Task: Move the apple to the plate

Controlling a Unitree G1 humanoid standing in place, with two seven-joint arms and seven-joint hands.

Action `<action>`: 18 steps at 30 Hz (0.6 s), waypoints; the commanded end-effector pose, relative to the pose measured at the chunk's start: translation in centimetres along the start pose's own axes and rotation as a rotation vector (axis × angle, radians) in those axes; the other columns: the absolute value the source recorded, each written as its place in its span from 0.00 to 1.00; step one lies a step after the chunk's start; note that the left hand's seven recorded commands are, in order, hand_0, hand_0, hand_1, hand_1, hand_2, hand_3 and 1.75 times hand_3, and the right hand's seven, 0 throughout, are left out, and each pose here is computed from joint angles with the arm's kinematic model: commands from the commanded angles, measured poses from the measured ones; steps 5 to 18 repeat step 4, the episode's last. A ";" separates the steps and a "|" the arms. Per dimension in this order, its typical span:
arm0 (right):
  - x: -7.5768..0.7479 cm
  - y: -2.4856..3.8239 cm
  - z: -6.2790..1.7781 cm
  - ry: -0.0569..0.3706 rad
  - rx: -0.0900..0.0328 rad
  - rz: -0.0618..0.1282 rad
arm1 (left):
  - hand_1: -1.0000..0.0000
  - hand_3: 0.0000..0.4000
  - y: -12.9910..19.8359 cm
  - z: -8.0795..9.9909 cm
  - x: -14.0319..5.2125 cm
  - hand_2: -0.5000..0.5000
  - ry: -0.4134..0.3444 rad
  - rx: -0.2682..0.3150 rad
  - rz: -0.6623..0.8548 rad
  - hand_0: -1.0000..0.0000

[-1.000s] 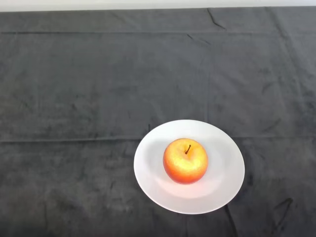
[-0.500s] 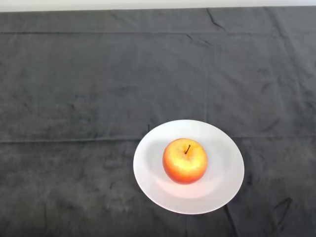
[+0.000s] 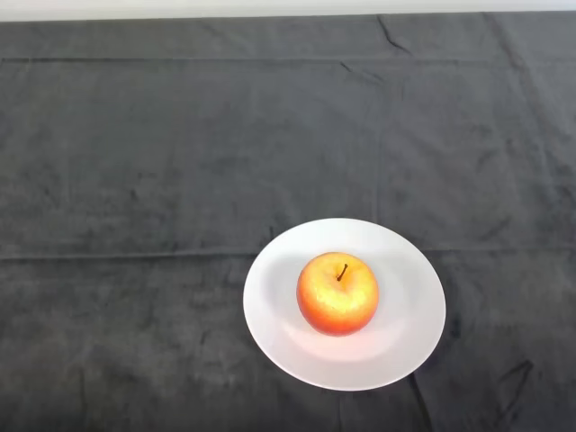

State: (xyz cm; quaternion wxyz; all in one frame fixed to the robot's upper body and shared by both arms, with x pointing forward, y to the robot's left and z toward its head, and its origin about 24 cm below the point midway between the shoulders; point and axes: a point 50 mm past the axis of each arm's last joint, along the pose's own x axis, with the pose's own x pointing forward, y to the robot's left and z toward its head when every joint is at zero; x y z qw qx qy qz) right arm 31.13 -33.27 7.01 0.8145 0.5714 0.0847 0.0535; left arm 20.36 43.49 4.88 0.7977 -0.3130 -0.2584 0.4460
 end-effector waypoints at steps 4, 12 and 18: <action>-0.24 0.67 1.12 -0.037 -0.001 0.027 | 1.00 0.00 -1.0 0.9 1.1 0.50 -0.009 0.025 -0.040 1.00; -0.24 0.67 1.12 -0.037 -0.001 0.027 | 1.00 0.00 -1.0 0.9 1.1 0.50 -0.009 0.025 -0.040 1.00; -0.24 0.67 1.12 -0.037 -0.001 0.027 | 1.00 0.00 -1.0 0.9 1.1 0.50 -0.009 0.025 -0.040 1.00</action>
